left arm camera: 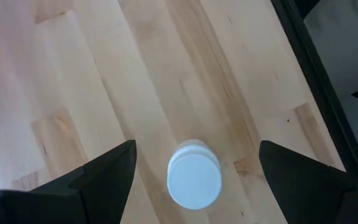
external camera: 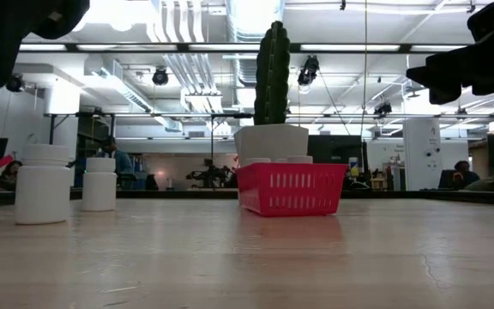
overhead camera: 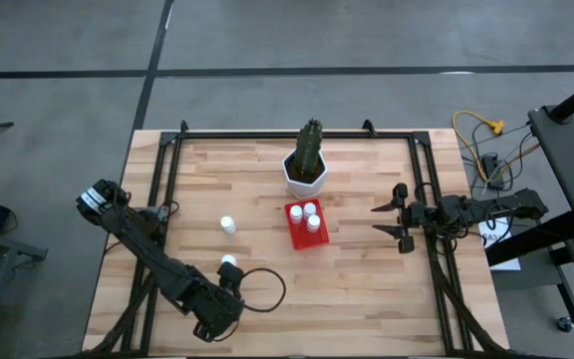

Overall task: Pick and place pill bottles into a basket
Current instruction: Put the white pill bottle into the red bin

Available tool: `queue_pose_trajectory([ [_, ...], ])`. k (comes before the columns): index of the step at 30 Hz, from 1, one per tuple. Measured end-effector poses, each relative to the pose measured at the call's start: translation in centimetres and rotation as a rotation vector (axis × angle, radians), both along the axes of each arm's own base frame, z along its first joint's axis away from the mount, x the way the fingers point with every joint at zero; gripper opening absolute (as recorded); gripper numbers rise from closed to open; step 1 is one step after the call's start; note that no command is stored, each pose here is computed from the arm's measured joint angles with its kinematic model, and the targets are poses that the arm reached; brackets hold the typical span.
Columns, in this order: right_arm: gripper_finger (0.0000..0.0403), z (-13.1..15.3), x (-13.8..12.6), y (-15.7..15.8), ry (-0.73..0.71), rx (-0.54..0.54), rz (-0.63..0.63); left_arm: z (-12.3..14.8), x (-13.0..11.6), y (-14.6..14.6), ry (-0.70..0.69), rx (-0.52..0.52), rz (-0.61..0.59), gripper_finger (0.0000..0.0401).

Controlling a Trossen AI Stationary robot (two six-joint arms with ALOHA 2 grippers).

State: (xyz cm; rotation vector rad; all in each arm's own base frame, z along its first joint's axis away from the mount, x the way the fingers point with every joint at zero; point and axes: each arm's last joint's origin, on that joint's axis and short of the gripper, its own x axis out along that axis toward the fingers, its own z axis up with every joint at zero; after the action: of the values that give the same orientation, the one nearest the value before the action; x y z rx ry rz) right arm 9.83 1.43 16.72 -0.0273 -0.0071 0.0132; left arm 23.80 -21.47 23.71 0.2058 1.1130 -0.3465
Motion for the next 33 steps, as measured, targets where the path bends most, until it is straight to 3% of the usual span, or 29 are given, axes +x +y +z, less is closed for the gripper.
queue_pose_trajectory([
  [13,0.0201,0.0,0.0,0.0,0.001,0.003,0.000,-1.3,-0.2,0.1,-0.003,-0.015,0.025,0.0320],
  [23,0.0201,0.0,0.0,0.0,0.003,0.008,0.001,-4.8,1.0,-1.2,0.122,0.026,-0.004,0.0320],
  [33,0.0201,0.0,0.0,0.0,0.003,0.011,0.001,-5.2,1.0,-1.3,0.135,0.034,0.001,0.0320],
])
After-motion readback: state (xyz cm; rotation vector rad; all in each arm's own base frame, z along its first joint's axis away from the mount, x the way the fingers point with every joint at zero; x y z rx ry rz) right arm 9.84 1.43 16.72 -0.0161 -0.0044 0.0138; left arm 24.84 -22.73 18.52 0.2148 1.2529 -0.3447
